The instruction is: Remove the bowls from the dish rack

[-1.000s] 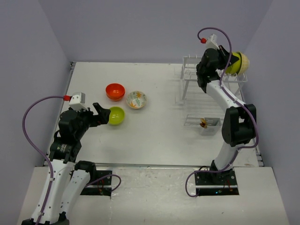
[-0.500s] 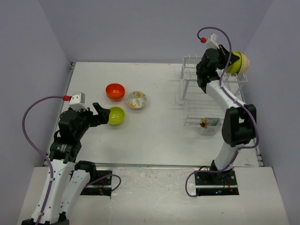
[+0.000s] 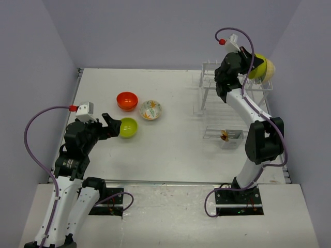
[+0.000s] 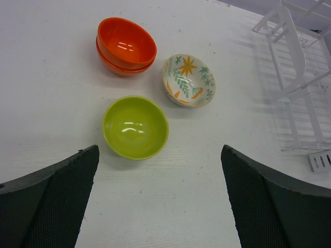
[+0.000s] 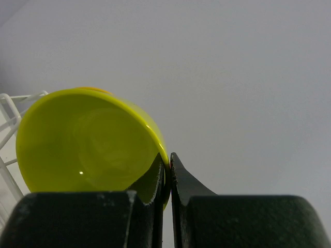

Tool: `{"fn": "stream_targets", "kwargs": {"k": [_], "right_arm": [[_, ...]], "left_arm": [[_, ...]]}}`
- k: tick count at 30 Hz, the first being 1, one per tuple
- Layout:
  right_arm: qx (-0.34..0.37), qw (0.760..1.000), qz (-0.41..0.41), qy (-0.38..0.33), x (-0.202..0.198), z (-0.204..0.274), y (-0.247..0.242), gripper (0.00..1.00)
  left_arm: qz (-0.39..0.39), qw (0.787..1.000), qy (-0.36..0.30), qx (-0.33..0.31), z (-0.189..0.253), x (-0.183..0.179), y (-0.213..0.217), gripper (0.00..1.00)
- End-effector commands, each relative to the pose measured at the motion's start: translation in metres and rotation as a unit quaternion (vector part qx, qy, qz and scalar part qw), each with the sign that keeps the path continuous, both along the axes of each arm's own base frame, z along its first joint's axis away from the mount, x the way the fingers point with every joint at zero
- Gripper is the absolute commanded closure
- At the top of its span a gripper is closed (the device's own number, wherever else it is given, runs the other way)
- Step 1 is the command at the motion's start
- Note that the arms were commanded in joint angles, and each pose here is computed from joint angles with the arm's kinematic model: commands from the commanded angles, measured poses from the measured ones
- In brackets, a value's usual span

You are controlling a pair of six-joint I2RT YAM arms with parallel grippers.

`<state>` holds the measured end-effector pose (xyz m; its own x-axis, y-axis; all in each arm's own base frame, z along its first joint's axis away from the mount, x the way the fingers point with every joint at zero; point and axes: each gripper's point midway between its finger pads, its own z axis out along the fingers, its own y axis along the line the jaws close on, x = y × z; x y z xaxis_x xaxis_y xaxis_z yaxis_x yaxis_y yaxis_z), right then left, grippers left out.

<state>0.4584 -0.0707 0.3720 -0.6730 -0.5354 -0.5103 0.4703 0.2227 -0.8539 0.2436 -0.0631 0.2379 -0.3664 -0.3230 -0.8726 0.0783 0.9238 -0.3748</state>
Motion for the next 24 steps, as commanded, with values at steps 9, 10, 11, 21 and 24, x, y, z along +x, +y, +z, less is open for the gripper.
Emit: {"fn": "stream_targets", "kwargs": {"k": [9, 10, 11, 21, 24], "right_arm": [[0.050, 0.989, 0.034, -0.132, -0.046, 0.083, 0.026, 1.00], [0.053, 0.990, 0.038, -0.128, -0.047, 0.083, 0.028, 1.00], [0.063, 0.987, 0.050, -0.136, -0.054, 0.089, 0.034, 1.00], [0.531, 0.791, 0.305, -0.014, -0.092, -0.006, 0.193, 1.00], [0.600, 0.725, 0.338, 0.002, -0.110, -0.026, 0.233, 1.00]], "left_arm": [[-0.004, 1.000, -0.017, 0.004, 0.010, 0.001, -0.001, 0.00], [-0.007, 1.000, -0.016, 0.004, 0.010, 0.000, -0.002, 0.00], [-0.010, 1.000, -0.016, 0.004, 0.010, 0.000, -0.003, 0.00], [-0.126, 0.991, -0.030, -0.040, 0.042, 0.000, -0.045, 0.00], [-0.146, 0.986, -0.050, -0.067, 0.079, 0.006, -0.059, 0.00]]}}
